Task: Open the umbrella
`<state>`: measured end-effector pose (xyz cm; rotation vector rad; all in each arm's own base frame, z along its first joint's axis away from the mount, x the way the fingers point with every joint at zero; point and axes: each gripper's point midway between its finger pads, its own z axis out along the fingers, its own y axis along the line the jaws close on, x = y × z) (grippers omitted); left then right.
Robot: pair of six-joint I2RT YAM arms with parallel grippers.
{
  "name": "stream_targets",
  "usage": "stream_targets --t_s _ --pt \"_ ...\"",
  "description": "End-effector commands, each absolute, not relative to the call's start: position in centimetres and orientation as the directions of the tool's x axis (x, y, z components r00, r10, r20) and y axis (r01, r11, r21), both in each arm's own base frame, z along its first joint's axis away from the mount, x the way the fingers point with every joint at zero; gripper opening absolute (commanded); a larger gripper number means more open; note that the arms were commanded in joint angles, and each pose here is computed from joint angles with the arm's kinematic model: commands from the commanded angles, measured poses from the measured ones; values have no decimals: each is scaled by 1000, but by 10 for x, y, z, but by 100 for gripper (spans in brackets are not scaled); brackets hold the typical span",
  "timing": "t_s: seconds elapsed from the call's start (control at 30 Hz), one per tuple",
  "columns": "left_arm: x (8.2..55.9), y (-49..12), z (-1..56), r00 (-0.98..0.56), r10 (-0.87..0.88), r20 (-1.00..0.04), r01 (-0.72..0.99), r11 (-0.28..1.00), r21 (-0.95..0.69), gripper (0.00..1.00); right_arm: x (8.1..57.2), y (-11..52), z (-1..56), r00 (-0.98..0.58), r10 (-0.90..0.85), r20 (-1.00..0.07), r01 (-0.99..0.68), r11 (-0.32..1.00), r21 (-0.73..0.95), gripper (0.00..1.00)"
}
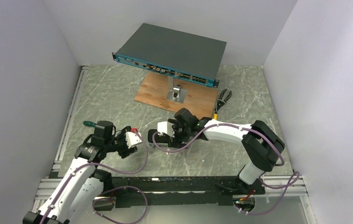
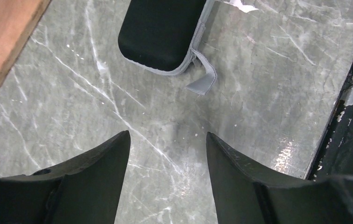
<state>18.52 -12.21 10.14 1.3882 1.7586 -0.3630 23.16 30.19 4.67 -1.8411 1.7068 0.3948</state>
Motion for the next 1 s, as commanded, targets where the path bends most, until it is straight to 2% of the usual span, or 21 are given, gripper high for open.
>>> stream_targets --t_s 0.0,0.1,0.23,0.4,0.6,0.8,0.97 --pt "190 -130 100 -10 623 -782 905 339 258 64 244 290 40 95 -810 -579 -963 72 -259 77" --pt "201 -138 107 -43 568 -822 892 392 225 58 242 268 33 34 -833 -552 -957 132 -259 64" --pt "210 -153 114 -71 500 -863 890 423 172 52 236 236 31 -20 -858 -513 -937 196 -291 52" --pt "227 -181 120 -70 451 -890 871 462 165 47 224 199 26 -131 -874 -468 -928 274 -253 50" --pt "256 -208 126 -163 389 -907 843 533 77 40 214 179 14 -272 -854 -443 -913 375 -163 48" --pt "263 -237 107 -326 294 -898 810 576 -106 36 212 180 10 -312 -837 -450 -906 404 -124 47" --pt "270 -245 92 -316 289 -904 794 602 -84 36 211 174 10 -291 -846 -448 -909 390 -145 45"
